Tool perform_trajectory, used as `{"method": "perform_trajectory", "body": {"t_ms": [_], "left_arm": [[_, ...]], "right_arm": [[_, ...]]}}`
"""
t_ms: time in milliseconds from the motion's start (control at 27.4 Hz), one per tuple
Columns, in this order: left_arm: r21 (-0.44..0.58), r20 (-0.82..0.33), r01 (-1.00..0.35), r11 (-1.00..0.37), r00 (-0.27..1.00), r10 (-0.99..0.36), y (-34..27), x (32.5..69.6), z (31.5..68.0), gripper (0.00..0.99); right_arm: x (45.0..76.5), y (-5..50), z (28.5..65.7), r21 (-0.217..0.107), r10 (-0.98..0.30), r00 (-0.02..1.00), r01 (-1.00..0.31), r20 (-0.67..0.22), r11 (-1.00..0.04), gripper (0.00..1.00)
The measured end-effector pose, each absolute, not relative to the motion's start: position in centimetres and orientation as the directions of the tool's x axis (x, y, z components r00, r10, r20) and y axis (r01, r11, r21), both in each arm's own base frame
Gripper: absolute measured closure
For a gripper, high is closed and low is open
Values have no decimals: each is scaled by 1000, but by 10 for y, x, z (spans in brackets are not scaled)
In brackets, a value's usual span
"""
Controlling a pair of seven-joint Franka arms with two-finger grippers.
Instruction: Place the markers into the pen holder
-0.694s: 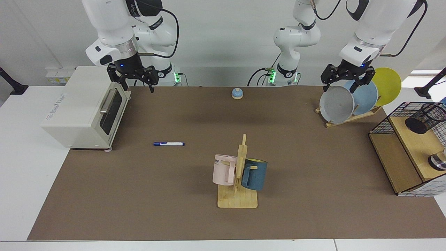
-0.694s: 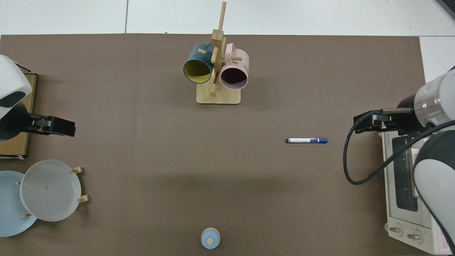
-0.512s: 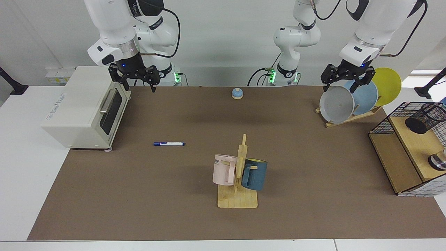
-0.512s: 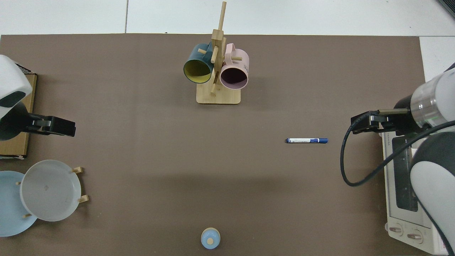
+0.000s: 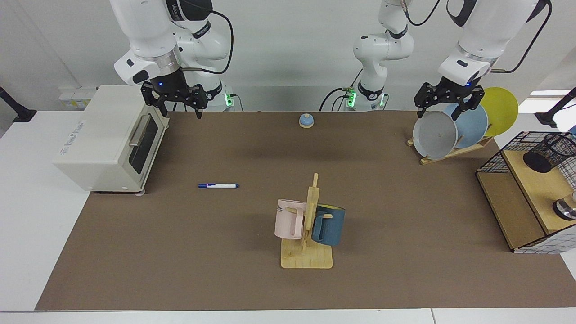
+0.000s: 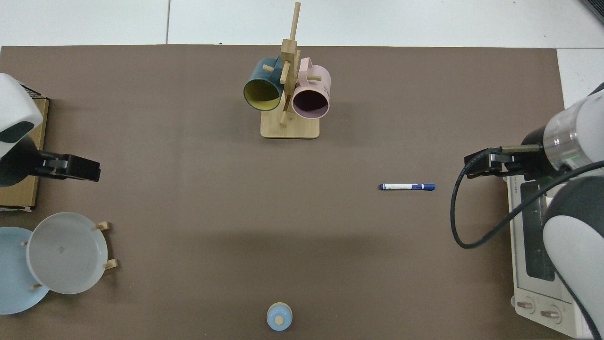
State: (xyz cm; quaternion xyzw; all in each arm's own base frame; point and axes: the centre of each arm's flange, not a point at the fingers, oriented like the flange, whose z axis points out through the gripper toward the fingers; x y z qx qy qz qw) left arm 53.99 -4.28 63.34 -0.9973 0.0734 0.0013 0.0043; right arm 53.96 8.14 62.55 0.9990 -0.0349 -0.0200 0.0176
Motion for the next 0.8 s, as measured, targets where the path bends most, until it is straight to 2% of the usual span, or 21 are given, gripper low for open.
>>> {"method": "perform_trajectory", "body": {"t_ms": [512,658,804], "left_arm": [[-8,-5,-146,-989,989,-146,-43,540,633,0],[-8,-5,-146,-989,989,-146,-43,540,633,0],[-8,-5,-146,-989,989,-146,-43,540,633,0]], "right_arm": [[541,81,618,39,-91,995,-89,-43,-995,0],[548,81,598,34,-212,977,-212,-12,-977,0],[554,82,571,25,-396,918,-396,8,-918,0]]}}
